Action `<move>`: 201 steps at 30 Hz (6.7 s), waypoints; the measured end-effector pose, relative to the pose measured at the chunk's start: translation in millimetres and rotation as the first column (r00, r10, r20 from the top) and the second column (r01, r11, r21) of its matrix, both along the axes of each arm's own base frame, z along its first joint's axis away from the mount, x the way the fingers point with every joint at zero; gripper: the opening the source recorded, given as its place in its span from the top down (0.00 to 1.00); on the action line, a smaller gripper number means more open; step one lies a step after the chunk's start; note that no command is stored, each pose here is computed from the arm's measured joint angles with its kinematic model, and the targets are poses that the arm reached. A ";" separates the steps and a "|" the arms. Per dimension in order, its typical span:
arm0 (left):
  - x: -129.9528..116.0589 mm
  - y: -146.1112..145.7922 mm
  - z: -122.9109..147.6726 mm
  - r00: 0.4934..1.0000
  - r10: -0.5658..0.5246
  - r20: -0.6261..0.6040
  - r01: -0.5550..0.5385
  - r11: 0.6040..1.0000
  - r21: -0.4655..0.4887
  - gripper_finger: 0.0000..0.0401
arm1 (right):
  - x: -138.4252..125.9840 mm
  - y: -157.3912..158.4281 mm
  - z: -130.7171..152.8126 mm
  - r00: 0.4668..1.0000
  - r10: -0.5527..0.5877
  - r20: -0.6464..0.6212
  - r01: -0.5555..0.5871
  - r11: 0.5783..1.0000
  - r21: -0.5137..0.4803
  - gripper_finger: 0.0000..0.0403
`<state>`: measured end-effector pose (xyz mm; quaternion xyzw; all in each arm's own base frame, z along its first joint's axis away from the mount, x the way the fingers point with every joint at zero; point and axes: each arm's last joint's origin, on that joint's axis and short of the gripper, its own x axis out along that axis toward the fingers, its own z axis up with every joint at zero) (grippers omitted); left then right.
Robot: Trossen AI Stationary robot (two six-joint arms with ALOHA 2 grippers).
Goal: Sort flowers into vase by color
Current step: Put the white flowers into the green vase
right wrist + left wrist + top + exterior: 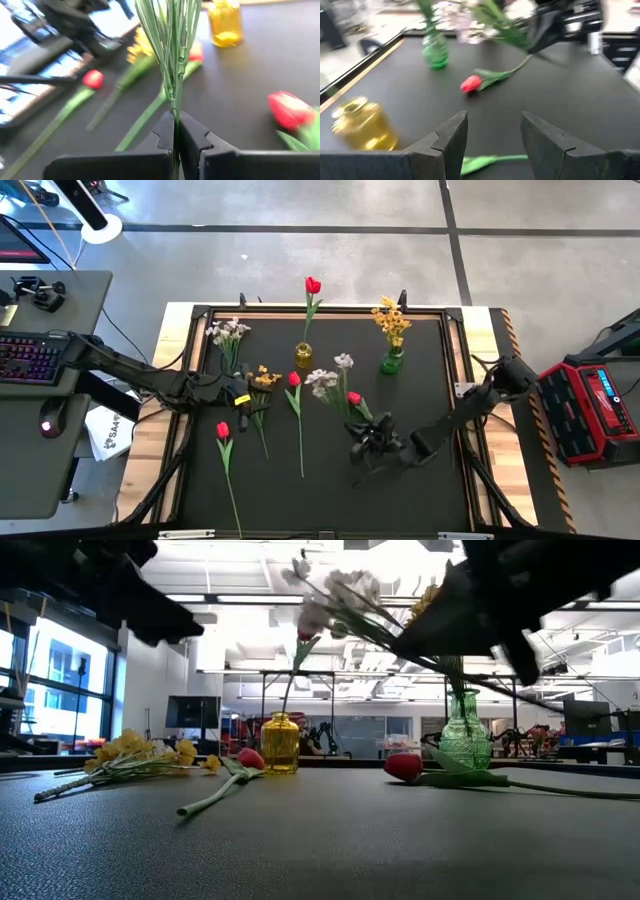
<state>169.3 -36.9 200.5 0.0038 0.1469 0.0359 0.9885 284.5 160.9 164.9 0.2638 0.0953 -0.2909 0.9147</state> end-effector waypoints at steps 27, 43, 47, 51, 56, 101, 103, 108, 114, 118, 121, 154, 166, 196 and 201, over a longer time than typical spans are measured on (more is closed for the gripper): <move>81.7 -22.4 7.7 0.862 -0.380 0.336 0.338 0.924 0.179 0.57 | 99.2 -21.3 90.6 0.727 0.642 0.243 -0.283 0.603 -0.746 1.00; 96.4 -46.3 19.6 0.819 -0.446 0.361 0.400 0.895 0.197 0.58 | 104.4 -21.1 83.8 0.765 0.617 0.184 -0.302 0.596 -0.744 1.00; 96.0 -47.8 19.4 0.817 -0.453 0.357 0.404 0.891 0.207 0.62 | 104.9 -21.8 82.0 0.792 0.586 0.172 -0.294 0.613 -0.733 1.00; 96.0 -47.8 19.2 0.816 -0.458 0.353 0.401 0.888 0.225 0.73 | 105.2 -21.8 81.0 0.793 0.584 0.171 -0.302 0.622 -0.723 1.00; 96.2 -47.7 16.8 0.824 -0.461 0.329 0.403 0.885 0.231 0.95 | 106.2 -21.2 76.2 0.792 0.590 0.159 -0.347 0.648 -0.678 1.00; 100.4 -47.4 26.2 1.000 -0.005 0.000 0.004 0.963 0.268 0.97 | 111.8 -27.3 103.8 0.940 0.238 -0.245 -0.328 0.827 -0.457 0.98; 100.2 -47.1 25.4 1.000 -0.001 -0.008 0.003 0.964 0.265 0.92 | 111.2 -27.4 104.5 0.945 0.224 -0.236 -0.311 0.835 -0.453 0.98; 99.5 -38.7 17.5 0.995 0.043 -0.086 -0.021 0.970 0.241 0.76 | 99.9 -20.5 114.9 0.953 0.203 -0.225 -0.286 0.847 -0.448 0.99; 95.6 -25.6 3.2 0.976 0.108 -0.189 -0.063 0.971 0.232 0.62 | 62.3 -18.8 128.2 0.940 0.120 -0.319 -0.243 0.891 -0.383 1.00; 90.1 -20.7 -8.7 0.967 0.134 -0.215 -0.086 0.972 0.220 0.60 | 24.4 -28.2 138.4 0.924 -0.016 -0.383 -0.138 0.918 -0.372 1.00; 87.0 -19.1 -14.3 0.962 0.152 -0.226 -0.103 0.971 0.215 0.60 | -4.5 -39.7 146.2 0.906 -0.118 -0.407 -0.050 0.924 -0.378 1.00; 85.2 -20.9 -16.9 0.990 0.086 -0.112 -0.069 0.986 0.150 0.60 | -75.6 -140.8 140.5 0.765 -0.597 -0.240 0.475 0.775 -0.416 1.00; 85.6 -21.3 -16.0 0.992 0.076 -0.103 -0.061 0.988 0.142 0.60 | -66.4 -155.1 142.2 0.739 -0.639 -0.215 0.523 0.744 -0.416 1.00; 85.4 -23.3 -16.6 0.993 0.044 -0.110 -0.031 0.992 0.123 0.60 | -56.2 -174.4 104.2 0.689 -0.658 -0.303 0.568 0.750 -0.339 1.00; 85.4 -23.3 -16.6 0.993 0.045 -0.110 -0.032 0.992 0.120 0.60 | -54.2 -179.9 88.3 0.692 -0.633 -0.348 0.553 0.774 -0.308 1.00</move>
